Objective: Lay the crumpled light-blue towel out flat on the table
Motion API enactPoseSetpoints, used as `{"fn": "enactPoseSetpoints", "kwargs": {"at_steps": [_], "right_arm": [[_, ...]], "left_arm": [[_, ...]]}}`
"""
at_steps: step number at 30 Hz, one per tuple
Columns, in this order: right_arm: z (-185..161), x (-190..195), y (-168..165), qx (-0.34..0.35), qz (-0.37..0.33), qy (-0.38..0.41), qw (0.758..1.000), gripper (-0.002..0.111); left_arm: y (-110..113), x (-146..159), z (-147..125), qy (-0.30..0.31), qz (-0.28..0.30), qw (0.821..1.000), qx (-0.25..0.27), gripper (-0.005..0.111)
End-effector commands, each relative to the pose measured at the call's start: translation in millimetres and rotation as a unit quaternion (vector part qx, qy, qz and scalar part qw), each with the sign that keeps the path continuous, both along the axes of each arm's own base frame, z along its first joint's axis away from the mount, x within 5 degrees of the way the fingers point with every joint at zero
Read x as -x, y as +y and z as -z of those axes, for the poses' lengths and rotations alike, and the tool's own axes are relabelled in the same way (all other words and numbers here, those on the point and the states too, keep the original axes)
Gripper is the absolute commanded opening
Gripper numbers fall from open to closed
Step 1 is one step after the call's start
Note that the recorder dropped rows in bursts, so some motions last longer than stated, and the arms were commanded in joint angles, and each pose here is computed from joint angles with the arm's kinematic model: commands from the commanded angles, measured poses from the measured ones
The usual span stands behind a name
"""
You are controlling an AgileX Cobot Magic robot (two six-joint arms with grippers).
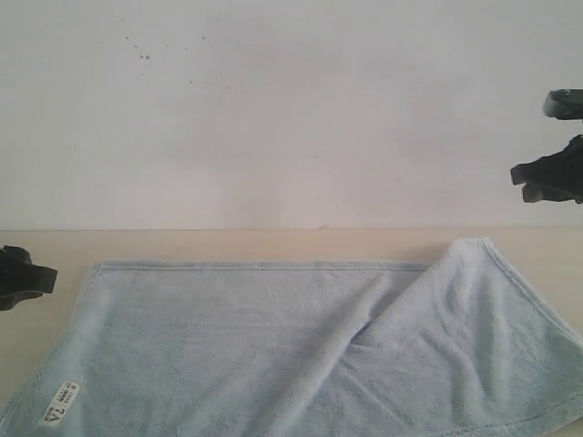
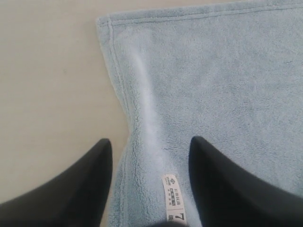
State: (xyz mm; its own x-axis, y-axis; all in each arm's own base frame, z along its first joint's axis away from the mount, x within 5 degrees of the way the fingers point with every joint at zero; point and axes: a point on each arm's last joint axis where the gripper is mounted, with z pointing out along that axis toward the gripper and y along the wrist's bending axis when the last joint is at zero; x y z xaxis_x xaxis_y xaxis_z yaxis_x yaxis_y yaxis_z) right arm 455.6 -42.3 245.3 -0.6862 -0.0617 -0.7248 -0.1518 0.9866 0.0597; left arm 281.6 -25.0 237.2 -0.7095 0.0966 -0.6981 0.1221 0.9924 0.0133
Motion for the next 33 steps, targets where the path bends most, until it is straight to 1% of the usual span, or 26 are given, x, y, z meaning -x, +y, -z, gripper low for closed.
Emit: {"fn": "enactPoseSetpoints", "kwargs": {"at_steps": [1,3,7,10,13,17,22,24,26,29,33], "right_arm": [[-8.9,23.2,-6.8,0.01,-0.026,0.051,0.998,0.017],[6.0,36.0,-6.6,0.008,-0.038,0.089,0.995,0.0],[49.4,62.4,-0.5,0.0,-0.068,0.167,0.984,0.0],[79.0,76.5,2.2,-0.015,-0.063,0.204,0.977,0.0],[96.6,87.6,4.6,-0.019,-0.069,0.224,0.972,0.0],[106.0,96.2,8.5,-0.039,-0.067,0.234,0.969,0.0],[122.7,110.3,14.5,-0.058,-0.084,0.254,0.962,0.0],[126.3,113.5,18.9,-0.074,-0.091,0.251,0.961,0.0],[129.4,116.5,25.1,-0.076,-0.102,0.25,0.96,0.0],[132.7,117.8,42.6,-0.063,-0.12,0.25,0.959,0.0],[137.8,118.6,77.1,-0.042,-0.164,0.251,0.953,0.0]], "left_arm": [[-0.3,1.3,-0.1,-0.001,-0.004,1.0,0.008,0.048],[-0.4,1.3,-0.1,-0.001,-0.005,1.0,0.01,0.048],[-0.4,1.3,-0.1,-0.001,-0.005,1.0,0.01,0.048],[-0.4,1.6,0.2,0.002,-0.005,1.0,0.01,0.048],[-0.4,1.8,0.4,0.003,-0.005,1.0,0.01,0.048],[-0.4,1.2,-0.2,-0.001,-0.005,1.0,0.01,0.048],[-0.4,0.4,-1.0,-0.007,-0.006,1.0,0.01,0.048],[-0.4,0.4,-1.1,-0.008,-0.006,1.0,0.01,0.048],[-0.4,0.4,-1.1,-0.008,-0.006,1.0,0.01,0.048],[-0.4,0.4,-1.1,-0.008,-0.006,1.0,0.01,0.048],[-0.4,0.4,-1.0,-0.008,-0.006,1.0,0.011,0.048]]}}
